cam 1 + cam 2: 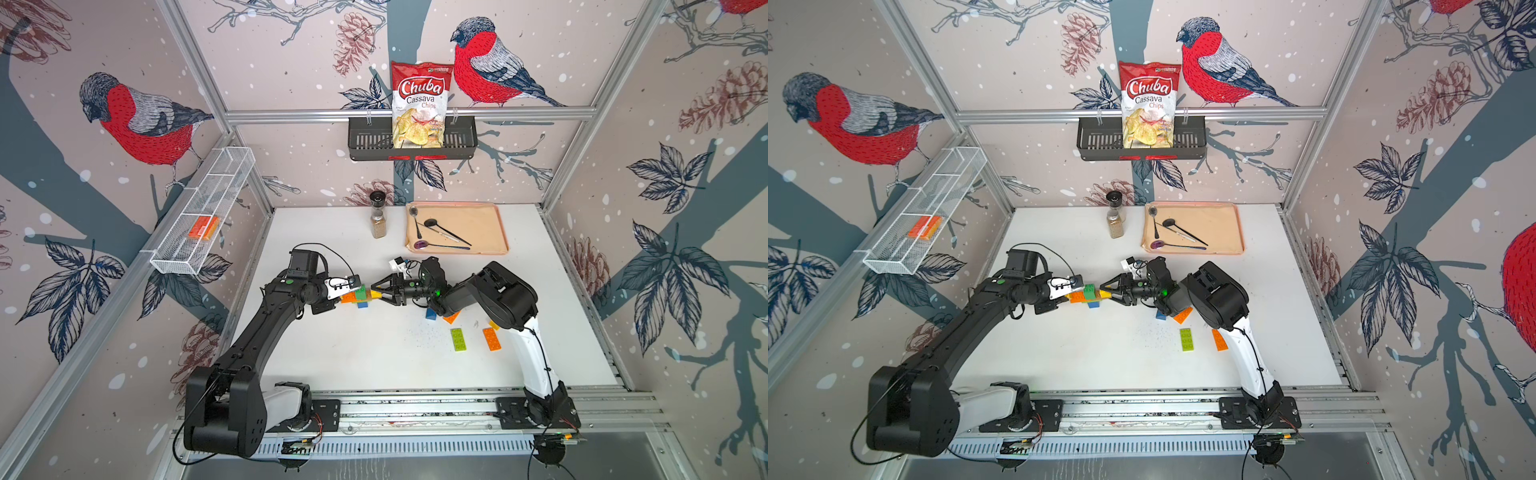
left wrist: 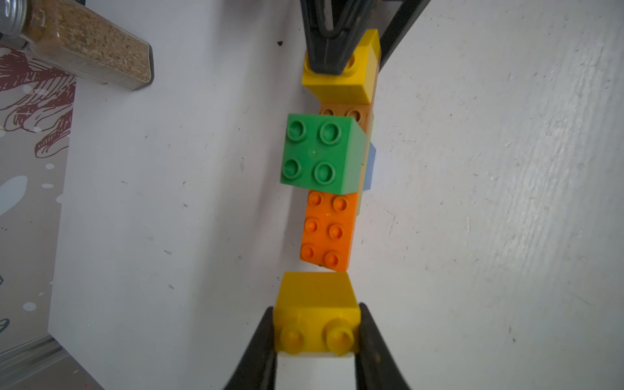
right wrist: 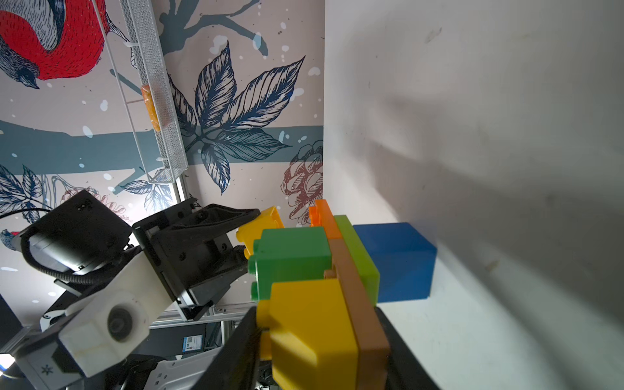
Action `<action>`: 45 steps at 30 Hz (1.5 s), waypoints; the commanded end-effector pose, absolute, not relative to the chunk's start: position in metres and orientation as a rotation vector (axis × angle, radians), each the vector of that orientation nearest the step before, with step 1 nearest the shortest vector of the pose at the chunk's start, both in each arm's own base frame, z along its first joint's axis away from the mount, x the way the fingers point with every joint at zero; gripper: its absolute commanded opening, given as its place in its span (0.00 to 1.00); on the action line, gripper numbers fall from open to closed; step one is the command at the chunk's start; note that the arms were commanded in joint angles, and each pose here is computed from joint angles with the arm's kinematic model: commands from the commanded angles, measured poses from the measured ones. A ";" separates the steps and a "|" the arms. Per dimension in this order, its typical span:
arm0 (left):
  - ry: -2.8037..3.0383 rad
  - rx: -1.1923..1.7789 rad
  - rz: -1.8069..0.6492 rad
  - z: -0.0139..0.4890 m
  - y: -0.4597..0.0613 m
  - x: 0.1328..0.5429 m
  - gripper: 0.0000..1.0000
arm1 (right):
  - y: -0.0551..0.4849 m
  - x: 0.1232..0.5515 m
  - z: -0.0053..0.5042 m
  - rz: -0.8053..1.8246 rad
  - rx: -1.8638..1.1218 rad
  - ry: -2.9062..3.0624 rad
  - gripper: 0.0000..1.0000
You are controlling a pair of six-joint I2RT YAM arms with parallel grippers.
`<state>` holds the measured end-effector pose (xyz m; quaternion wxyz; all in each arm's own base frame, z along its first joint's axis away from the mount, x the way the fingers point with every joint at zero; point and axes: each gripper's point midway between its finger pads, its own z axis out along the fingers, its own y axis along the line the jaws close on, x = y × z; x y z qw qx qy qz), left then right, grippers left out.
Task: Assemble a fork with lego
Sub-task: Assemble the lego brick with the lego brick.
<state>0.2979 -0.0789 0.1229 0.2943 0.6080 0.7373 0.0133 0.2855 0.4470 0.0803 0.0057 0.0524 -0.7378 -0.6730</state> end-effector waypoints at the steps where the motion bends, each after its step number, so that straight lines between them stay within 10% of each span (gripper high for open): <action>1: 1.948 1.604 -0.061 0.130 -0.086 0.299 0.02 | 0.448 0.284 0.085 -2.128 0.206 -2.294 0.49; 45: 2.014 1.824 -0.218 0.073 -0.101 0.300 0.00 | 0.435 0.281 0.073 -2.168 0.200 -2.271 0.47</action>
